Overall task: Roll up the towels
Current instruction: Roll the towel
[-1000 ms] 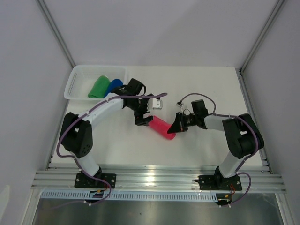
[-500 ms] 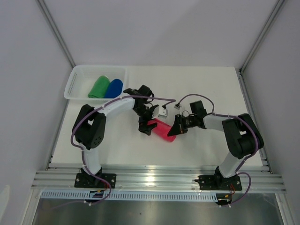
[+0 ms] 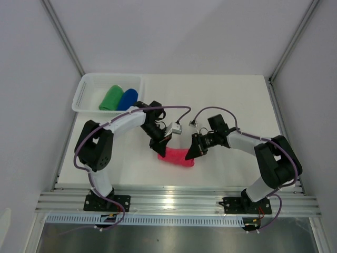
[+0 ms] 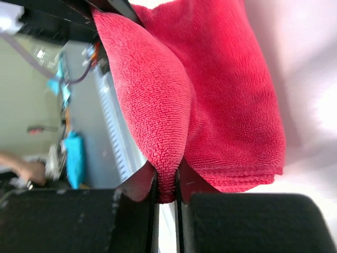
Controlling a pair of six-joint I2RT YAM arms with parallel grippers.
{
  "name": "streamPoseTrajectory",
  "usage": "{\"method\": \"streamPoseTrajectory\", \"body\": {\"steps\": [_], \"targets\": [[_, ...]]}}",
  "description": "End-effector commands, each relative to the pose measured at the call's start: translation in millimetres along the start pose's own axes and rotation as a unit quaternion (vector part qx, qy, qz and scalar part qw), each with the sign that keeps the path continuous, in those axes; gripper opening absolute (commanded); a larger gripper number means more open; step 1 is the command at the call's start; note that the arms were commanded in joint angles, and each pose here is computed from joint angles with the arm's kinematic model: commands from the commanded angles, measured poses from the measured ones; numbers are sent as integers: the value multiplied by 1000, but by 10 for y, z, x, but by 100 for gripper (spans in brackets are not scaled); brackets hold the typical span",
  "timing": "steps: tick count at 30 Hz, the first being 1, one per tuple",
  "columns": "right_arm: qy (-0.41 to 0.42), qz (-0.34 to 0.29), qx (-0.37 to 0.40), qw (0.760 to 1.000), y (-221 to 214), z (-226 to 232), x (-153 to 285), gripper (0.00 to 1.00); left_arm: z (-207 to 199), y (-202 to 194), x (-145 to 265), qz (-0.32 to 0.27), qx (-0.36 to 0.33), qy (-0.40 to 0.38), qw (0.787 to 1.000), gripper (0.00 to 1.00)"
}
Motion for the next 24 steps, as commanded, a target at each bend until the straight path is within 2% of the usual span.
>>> {"method": "streamPoseTrajectory", "body": {"steps": [1, 4, 12, 13, 15, 16, 17, 18, 19, 22, 24], "targets": [[57, 17, 23, 998, -25, 299, 14, 0, -498, -52, 133, -31, 53, -76, 995, 1], [50, 19, -3, 999, -100, 264, -24, 0, -553, -134, 101, -30, 95, -84, 991, 16], [4, 47, -78, 996, -282, -26, -139, 0, -148, -189, -83, 3, 167, -45, 985, 30], [1, 44, -81, 996, -308, -44, -139, 0, -105, -215, -88, 10, 175, -33, 984, 38], [-2, 38, -86, 996, -303, -57, -152, 0, -36, -226, -77, 11, 193, -11, 981, 44], [-4, 34, -90, 995, -283, -69, -165, 0, 20, -220, -29, 8, 198, 3, 980, 52], [-4, 31, -90, 995, -268, -80, -175, 0, 42, -208, -1, 4, 208, 11, 978, 67], [-7, 29, -93, 995, -258, -99, -178, 0, 81, -167, 66, -7, 206, 20, 978, 97], [-10, 26, -100, 995, -252, -130, -181, 0, 95, -140, 112, -12, 202, 29, 979, 100], [-10, 27, -113, 993, -227, -175, -176, 0, 81, -28, 314, -35, 176, 58, 982, 99], [-11, 32, -123, 992, -195, -212, -175, 0, 22, 76, 497, -49, 135, 102, 984, 100]]}}
Point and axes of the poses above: each gripper's point midway between its finger pads, its own x axis back along the fingers, its own z axis along the line the jaws close on, y = z × x, the point moved 9 cm from there along x, back along the fingers, and after that the axes turned 5 degrees about x, right-handed, at the moved point
